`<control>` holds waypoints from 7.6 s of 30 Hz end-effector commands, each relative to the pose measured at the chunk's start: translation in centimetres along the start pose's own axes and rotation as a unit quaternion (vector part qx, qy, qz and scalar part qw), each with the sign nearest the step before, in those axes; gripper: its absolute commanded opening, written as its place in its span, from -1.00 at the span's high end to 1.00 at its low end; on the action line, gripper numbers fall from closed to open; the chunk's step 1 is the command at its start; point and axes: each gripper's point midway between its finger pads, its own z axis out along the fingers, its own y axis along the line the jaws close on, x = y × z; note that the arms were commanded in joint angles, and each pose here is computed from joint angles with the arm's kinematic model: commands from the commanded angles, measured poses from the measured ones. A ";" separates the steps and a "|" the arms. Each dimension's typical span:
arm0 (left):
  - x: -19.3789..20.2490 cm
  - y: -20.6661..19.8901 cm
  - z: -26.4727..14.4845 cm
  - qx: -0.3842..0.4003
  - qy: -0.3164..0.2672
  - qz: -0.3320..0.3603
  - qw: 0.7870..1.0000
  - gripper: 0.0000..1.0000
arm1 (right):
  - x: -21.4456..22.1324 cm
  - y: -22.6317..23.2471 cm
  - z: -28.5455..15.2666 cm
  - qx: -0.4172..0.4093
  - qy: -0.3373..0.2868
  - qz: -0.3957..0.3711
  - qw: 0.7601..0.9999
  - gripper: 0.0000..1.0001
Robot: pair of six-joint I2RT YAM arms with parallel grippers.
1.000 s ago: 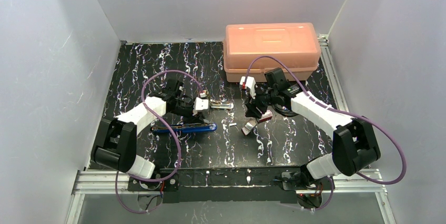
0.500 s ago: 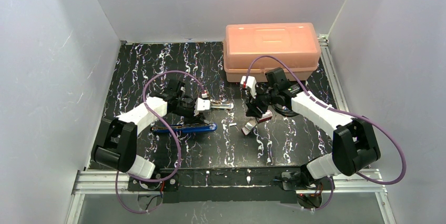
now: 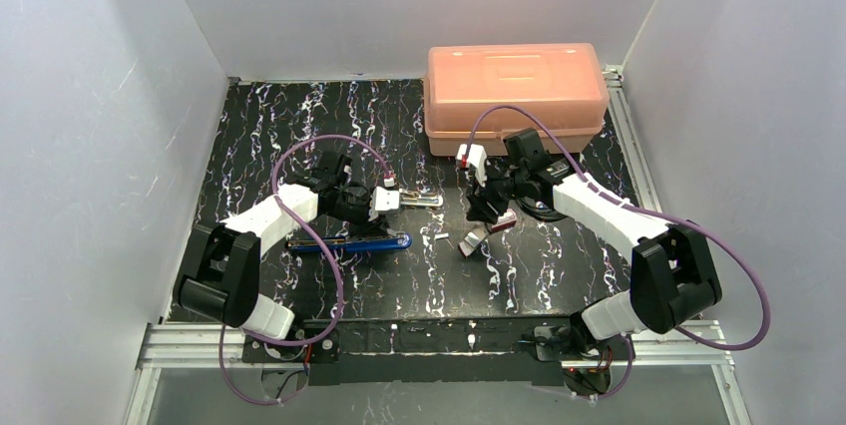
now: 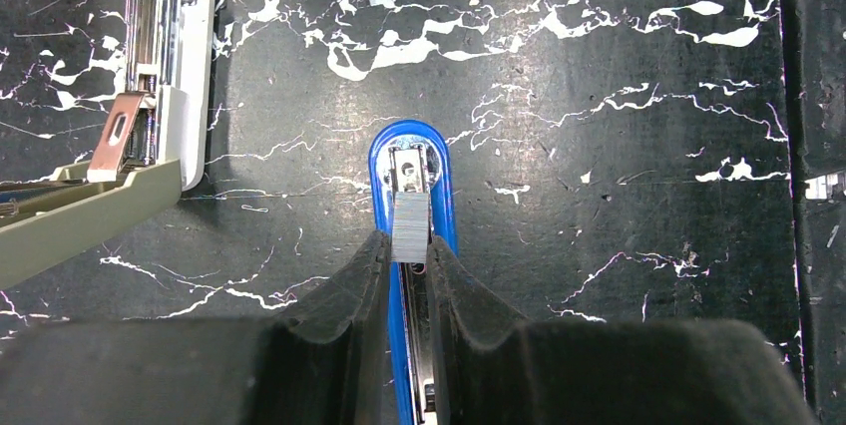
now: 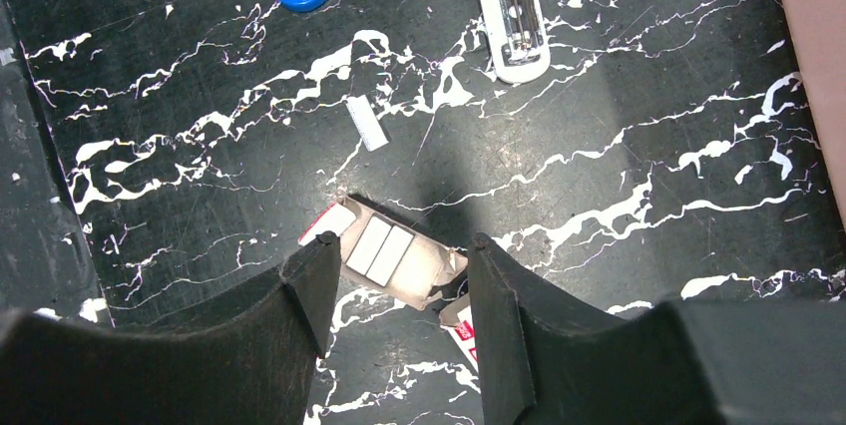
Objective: Load the staples into the stapler
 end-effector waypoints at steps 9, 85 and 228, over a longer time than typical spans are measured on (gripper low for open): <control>-0.2 -0.4 0.1 0.012 0.000 -0.011 1.000 1.00 | -0.1 -0.5 0.0 0.008 -0.006 -0.010 1.000 -0.13; -1.5 0.3 -0.6 0.000 -0.010 -0.021 1.000 1.00 | 0.4 -0.8 0.1 0.008 -0.001 -0.001 1.000 -0.11; -4.2 2.9 -5.9 -0.114 -0.048 -0.069 0.990 -0.12 | -0.2 -1.1 0.6 0.009 0.003 0.005 1.000 -0.16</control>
